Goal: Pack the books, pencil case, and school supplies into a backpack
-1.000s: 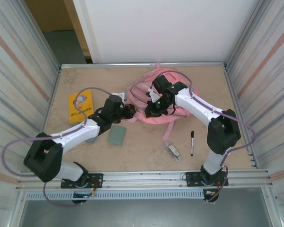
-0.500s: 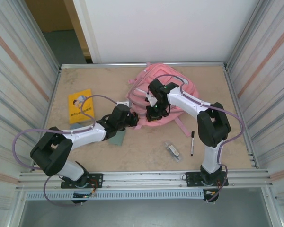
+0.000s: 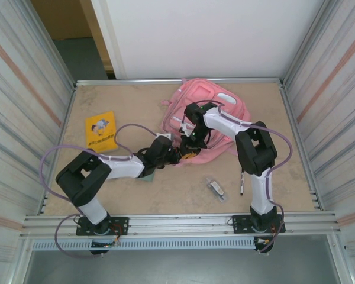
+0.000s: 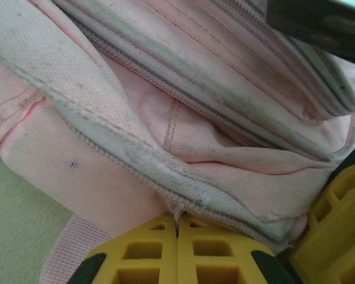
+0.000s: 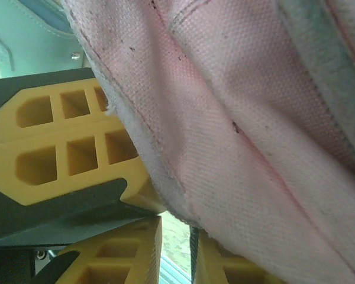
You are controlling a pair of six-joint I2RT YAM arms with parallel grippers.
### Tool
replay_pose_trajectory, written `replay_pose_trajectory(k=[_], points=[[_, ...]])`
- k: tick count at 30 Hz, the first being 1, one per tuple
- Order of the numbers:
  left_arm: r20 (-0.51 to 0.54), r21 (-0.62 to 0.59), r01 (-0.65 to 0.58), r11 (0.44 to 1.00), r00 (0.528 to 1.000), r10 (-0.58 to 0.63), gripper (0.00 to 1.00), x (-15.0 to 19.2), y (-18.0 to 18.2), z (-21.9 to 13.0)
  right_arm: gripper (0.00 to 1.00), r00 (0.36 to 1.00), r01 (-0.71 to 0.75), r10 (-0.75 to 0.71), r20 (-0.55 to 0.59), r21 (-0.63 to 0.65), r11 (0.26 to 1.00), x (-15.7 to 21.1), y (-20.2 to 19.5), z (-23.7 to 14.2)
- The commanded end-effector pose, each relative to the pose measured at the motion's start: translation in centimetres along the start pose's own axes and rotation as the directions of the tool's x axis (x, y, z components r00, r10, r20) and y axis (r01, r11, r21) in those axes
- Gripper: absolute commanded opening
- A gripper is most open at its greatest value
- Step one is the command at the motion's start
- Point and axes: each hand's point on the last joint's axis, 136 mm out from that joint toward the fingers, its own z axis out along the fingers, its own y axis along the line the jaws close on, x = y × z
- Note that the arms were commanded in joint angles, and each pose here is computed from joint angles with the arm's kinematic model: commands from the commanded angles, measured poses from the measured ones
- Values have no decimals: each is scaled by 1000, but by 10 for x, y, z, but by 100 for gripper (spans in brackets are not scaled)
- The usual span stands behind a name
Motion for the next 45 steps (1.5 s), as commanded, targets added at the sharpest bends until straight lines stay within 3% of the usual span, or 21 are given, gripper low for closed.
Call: replay_pose_trajectory(k=[1,6,10,14,18,23,26,29,37,45], points=[[-29,94,-11,995,999,14,14,7,-24,-14,21,999,31,-30,30,-35,999,-11,6,-1],[-9,64,-60,996,998,61,30,-2,-17,-50,27,994,47,-47,98,-1,999,2,4,-15],[-23,75,-131,989,991,133,38,-4,-23,-74,33,966,59,-66,250,35,998,12,5,-49],[-57,119,-211,970,974,219,44,-1,-44,-81,37,914,-24,-39,403,151,988,13,-28,-82],[-101,104,-290,951,948,301,50,9,-58,-76,38,880,-53,-85,468,273,960,17,-59,-88],[-127,109,-302,947,941,314,54,14,-63,-64,40,847,66,-287,448,448,892,8,-75,-76],[-124,125,-298,946,941,313,54,12,-70,-63,41,773,198,-477,418,556,807,-4,-70,-66],[-122,129,-310,942,938,325,55,8,-74,-68,41,723,269,-576,382,612,743,-13,-67,-62],[-88,136,-314,940,941,327,58,1,-72,-86,42,636,439,-742,211,693,573,-19,-71,-48],[-65,143,-296,945,949,307,61,1,-62,-101,42,572,598,-808,144,601,530,1,-64,-22]])
